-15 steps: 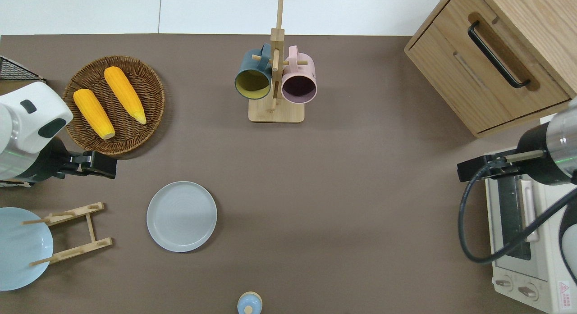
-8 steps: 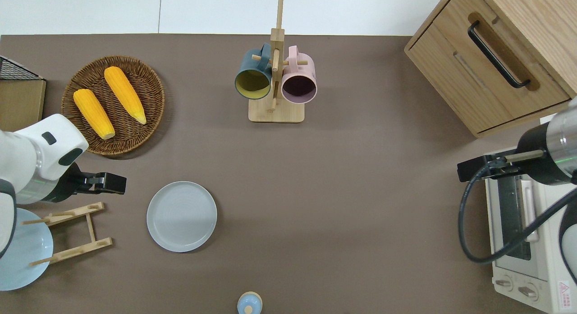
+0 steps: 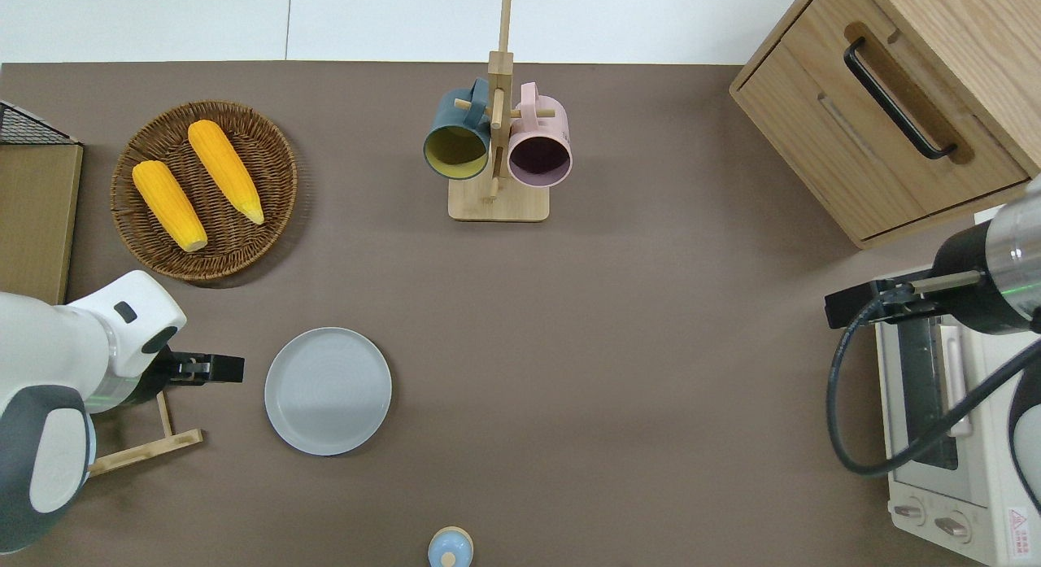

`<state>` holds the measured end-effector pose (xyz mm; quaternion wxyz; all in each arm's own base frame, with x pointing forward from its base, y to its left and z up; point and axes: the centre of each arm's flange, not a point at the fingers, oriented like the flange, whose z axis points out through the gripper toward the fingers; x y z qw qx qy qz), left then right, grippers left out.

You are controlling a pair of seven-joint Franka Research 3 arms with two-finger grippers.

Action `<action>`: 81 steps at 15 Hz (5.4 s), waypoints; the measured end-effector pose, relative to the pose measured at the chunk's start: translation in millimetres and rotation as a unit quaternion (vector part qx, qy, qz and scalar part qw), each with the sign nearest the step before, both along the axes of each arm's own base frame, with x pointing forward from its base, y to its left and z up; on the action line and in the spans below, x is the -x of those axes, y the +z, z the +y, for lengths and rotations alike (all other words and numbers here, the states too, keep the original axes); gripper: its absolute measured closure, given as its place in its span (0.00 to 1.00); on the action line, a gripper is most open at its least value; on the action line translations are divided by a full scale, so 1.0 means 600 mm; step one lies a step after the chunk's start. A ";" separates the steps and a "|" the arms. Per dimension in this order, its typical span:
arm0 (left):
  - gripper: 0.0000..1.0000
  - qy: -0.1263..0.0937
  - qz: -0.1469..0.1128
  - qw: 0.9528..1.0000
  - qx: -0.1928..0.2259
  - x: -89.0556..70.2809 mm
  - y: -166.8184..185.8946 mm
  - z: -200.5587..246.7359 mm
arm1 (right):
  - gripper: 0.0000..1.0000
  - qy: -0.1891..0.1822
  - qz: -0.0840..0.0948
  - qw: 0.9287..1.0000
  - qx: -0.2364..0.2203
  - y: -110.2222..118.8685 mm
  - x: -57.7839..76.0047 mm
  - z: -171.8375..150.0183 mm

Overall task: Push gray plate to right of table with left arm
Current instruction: 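Lower the left gripper against the gray plate's edge nearest the robot, then push the gray plate with the left gripper across the table toward the toaster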

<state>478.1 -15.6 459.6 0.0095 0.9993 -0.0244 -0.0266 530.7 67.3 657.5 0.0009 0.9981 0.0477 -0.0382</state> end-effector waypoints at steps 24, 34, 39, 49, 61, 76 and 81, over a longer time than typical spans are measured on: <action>0.03 0.002 -0.046 0.999 0.008 0.073 -0.253 -0.018 | 0.01 0.000 0.000 1.000 0.000 0.000 0.000 0.000; 0.96 0.005 -0.044 0.999 0.010 0.072 -0.258 -0.023 | 0.01 0.000 0.000 1.000 0.000 0.000 0.000 0.000; 0.96 0.007 -0.045 0.999 0.011 0.072 -0.258 -0.023 | 0.01 0.000 0.000 1.000 0.000 0.000 0.000 0.000; 0.96 0.024 -0.049 0.998 0.026 0.069 -0.259 -0.190 | 0.01 0.000 0.000 1.000 0.000 0.000 0.000 0.000; 0.96 0.069 -0.037 0.995 0.062 0.084 -0.261 -0.486 | 0.01 0.000 0.000 1.000 0.000 0.000 0.000 0.000; 0.96 0.110 -0.009 0.989 0.100 0.119 -0.264 -0.702 | 0.01 0.000 0.000 1.000 0.000 0.000 0.000 0.000; 0.95 0.118 -0.001 0.988 0.102 0.122 -0.264 -0.733 | 0.01 0.000 0.000 1.000 0.000 0.000 0.000 0.000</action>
